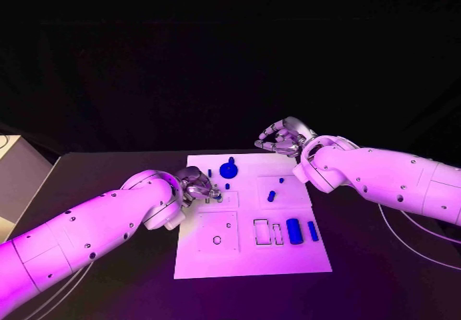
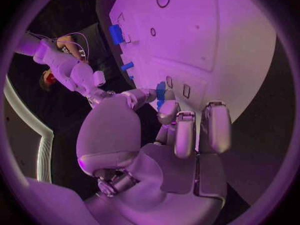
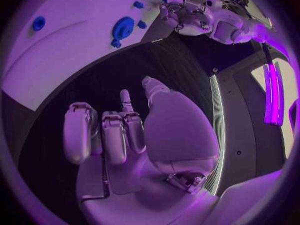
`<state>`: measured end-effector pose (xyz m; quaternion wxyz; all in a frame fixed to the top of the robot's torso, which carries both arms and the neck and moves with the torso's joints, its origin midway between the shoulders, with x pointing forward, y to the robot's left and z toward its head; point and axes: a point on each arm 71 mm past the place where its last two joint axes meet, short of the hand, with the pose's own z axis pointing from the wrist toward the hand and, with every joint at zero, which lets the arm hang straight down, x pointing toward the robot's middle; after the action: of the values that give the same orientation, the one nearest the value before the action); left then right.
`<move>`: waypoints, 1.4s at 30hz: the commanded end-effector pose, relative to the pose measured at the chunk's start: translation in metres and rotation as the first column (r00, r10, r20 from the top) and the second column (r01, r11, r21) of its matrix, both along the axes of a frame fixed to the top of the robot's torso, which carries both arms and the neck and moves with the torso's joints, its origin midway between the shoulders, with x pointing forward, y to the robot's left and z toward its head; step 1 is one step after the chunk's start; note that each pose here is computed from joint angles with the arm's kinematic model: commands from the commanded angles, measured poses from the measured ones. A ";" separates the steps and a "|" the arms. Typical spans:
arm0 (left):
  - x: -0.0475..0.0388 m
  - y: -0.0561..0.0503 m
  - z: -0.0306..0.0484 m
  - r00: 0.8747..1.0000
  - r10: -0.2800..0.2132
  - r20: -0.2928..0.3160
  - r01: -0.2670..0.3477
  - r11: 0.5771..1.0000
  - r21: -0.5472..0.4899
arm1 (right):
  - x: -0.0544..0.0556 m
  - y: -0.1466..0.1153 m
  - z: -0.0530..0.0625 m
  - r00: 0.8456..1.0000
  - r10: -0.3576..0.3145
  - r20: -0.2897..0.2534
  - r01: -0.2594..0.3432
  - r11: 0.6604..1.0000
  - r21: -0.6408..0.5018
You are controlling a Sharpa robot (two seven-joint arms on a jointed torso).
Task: Assemble the parts on the task board
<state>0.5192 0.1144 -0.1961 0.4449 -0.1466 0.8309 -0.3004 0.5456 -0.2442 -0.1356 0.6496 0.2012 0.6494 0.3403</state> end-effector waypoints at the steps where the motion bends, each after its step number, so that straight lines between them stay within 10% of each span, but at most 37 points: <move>1: -0.0008 -0.003 0.0009 1.000 -0.008 0.020 0.008 1.000 0.016 | 0.000 0.001 0.000 1.000 0.016 0.005 -0.016 1.000 -0.011; 42: 0.0001 -0.012 -0.0070 0.999 -0.053 -0.005 0.053 0.992 0.115 | 0.001 0.002 -0.001 1.000 0.017 -0.001 -0.017 1.000 -0.014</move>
<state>0.5214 0.1052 -0.2010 0.4516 -0.1133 0.8428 -0.2701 0.5466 -0.2432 -0.1360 0.6492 0.1992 0.6509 0.3395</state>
